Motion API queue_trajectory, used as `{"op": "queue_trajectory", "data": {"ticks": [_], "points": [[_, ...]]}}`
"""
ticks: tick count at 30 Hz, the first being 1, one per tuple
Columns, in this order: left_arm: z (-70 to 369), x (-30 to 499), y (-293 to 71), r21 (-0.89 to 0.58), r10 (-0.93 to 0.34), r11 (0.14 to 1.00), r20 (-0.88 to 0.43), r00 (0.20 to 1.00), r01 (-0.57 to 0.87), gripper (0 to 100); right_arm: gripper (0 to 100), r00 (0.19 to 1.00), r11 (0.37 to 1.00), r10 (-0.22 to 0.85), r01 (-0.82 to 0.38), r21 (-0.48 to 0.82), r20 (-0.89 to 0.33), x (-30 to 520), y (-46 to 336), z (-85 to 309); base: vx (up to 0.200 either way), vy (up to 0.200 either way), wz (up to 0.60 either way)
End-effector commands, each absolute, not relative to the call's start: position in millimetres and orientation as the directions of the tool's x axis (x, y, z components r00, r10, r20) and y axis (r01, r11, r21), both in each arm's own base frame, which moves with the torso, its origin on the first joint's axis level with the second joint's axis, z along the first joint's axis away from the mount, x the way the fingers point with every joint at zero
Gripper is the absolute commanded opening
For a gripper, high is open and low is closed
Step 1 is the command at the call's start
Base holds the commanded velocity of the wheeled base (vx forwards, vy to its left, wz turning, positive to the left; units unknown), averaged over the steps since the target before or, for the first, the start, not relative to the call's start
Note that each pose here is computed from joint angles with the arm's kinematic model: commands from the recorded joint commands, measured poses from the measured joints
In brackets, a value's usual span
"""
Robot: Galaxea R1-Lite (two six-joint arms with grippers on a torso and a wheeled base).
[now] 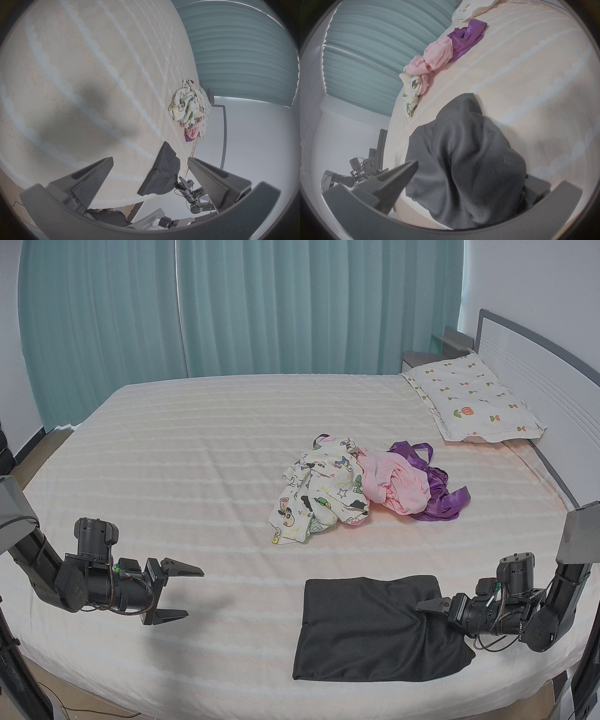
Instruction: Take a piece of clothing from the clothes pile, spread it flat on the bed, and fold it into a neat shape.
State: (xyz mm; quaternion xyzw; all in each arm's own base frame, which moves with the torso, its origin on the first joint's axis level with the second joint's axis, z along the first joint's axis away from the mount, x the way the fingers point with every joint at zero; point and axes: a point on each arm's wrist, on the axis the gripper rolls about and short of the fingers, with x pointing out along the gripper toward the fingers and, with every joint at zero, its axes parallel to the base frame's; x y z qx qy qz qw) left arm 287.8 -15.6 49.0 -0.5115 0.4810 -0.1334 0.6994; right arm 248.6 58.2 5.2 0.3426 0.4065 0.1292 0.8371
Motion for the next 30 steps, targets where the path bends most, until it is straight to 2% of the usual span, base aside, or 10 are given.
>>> {"op": "queue_trajectory", "data": {"ticks": [1, 7, 13, 15, 17, 19, 30], "points": [[48.4, 287.9, -15.7, -0.843, -0.679, 0.441, -0.538, 0.500, -0.308, 100, 100, 0.665, 0.728, 0.462, 0.094, 0.679, -0.587, 254.1, 45.1, 5.1, 0.000, 0.000, 0.00], [48.3, 287.6, -15.7, -0.843, -0.679, 0.441, -0.538, 0.500, -0.308, 100, 100, 0.687, 0.714, 0.414, 0.161, 0.682, -0.596, 266.5, 22.8, -1.6, 0.000, 0.000, 0.00], [48.2, 287.6, -16.1, -0.843, -0.679, 0.443, -0.538, 0.500, -0.306, 100, 100, 0.711, 0.690, 0.409, 0.169, 0.704, -0.572, 283.6, 15.8, -8.1, 0.000, 0.000, 0.00], [48.2, 287.6, -16.1, -0.843, -0.679, 0.443, -0.538, 0.500, -0.306, 100, 100, 0.721, 0.673, 0.410, 0.174, 0.719, -0.558, 287.9, 15.9, -6.2, 0.000, 0.000, 0.00], [48.2, 287.6, -16.1, -0.842, -0.678, 0.443, -0.539, 0.500, -0.307, 100, 100, 0.752, 0.607, 0.410, 0.197, 0.770, -0.516, 297.5, 16.1, 0.7, 0.000, 0.000, 0.00], [48.2, 287.6, -16.5, -0.842, -0.677, 0.445, -0.540, 0.500, -0.307, 100, 100, 0.778, 0.578, 0.408, 0.185, 0.795, -0.478, 305.4, 17.6, 3.6, 0.000, 0.000, 0.00], [48.4, 288.0, -16.4, -0.841, -0.674, 0.446, -0.541, 0.503, -0.308, 100, 100, 0.753, 0.587, 0.468, 0.126, 0.799, -0.463, 319.5, 41.7, -7.5, 0.000, 0.000, 0.00]]}}
